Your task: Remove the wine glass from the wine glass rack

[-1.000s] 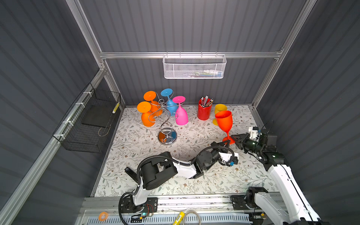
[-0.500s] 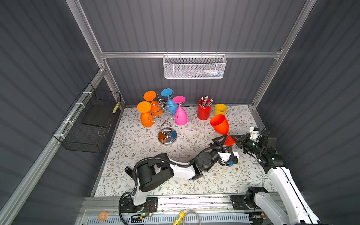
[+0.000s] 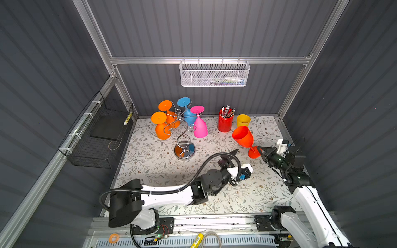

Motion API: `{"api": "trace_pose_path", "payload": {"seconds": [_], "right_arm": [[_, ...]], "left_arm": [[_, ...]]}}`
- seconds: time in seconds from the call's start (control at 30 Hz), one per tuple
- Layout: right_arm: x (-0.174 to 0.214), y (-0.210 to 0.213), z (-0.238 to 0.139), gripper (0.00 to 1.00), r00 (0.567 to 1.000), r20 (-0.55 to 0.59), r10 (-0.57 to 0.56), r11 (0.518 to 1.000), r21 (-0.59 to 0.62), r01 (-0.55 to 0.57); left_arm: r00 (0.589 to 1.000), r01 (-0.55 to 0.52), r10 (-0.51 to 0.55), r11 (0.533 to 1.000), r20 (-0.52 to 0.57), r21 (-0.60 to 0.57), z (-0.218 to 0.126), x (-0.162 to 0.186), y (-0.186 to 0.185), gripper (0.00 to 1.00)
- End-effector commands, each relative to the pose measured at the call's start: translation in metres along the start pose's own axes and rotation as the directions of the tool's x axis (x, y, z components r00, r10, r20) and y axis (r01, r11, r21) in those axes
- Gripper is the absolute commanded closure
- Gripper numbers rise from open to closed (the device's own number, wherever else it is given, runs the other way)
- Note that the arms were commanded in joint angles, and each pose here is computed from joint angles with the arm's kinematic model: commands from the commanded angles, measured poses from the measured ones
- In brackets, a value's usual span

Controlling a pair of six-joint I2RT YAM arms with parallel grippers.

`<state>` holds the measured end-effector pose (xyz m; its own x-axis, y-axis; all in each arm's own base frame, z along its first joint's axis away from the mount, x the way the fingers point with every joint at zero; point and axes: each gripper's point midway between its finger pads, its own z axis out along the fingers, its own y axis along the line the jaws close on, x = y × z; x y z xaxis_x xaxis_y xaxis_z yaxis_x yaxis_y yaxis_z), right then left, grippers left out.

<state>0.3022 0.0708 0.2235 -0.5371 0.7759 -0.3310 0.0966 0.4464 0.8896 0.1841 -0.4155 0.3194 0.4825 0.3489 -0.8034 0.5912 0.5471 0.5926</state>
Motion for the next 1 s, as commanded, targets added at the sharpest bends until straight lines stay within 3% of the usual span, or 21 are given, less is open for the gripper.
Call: {"api": "trace_pose_path", "payload": {"seconds": [0.0, 0.17, 0.37, 0.57, 0.73, 0.83, 0.97], "right_arm": [[-0.008, 0.003, -0.002, 1.0, 0.994, 0.059, -0.096, 0.995, -0.022, 0.098], [-0.004, -0.008, 0.0, 1.0, 0.989, 0.058, -0.134, 0.991, -0.008, 0.135], [0.0, -0.018, 0.003, 1.0, 0.985, 0.057, -0.163, 0.987, -0.001, 0.163], [0.002, -0.021, 0.005, 1.0, 0.983, 0.057, -0.176, 0.984, -0.013, 0.177], [0.003, -0.021, 0.004, 1.0, 0.982, 0.056, -0.182, 0.983, -0.014, 0.183], [0.004, -0.021, 0.003, 1.0, 0.98, 0.06, -0.189, 0.982, -0.018, 0.19], [0.003, -0.018, 0.001, 1.0, 0.978, 0.069, -0.197, 0.98, -0.024, 0.199]], "left_arm": [[0.986, 0.084, -0.067, 0.99, -0.152, 0.112, -0.009, 0.018, -0.01, 0.18], [0.971, 0.174, -0.14, 0.969, -0.192, 0.174, -0.016, 0.013, -0.003, 0.2], [0.919, 0.36, -0.313, 0.914, -0.241, 0.184, -0.013, 0.022, 0.027, 0.17], [0.872, 0.463, -0.399, 0.86, -0.282, 0.216, -0.005, 0.025, 0.041, 0.17], [0.79, 0.597, -0.52, 0.774, -0.324, 0.211, 0.005, 0.034, 0.058, 0.2], [0.762, 0.636, -0.556, 0.739, -0.331, 0.224, 0.01, 0.038, 0.064, 0.2], [0.756, 0.647, -0.554, 0.71, -0.348, 0.276, 0.018, 0.034, 0.058, 0.21]]}}
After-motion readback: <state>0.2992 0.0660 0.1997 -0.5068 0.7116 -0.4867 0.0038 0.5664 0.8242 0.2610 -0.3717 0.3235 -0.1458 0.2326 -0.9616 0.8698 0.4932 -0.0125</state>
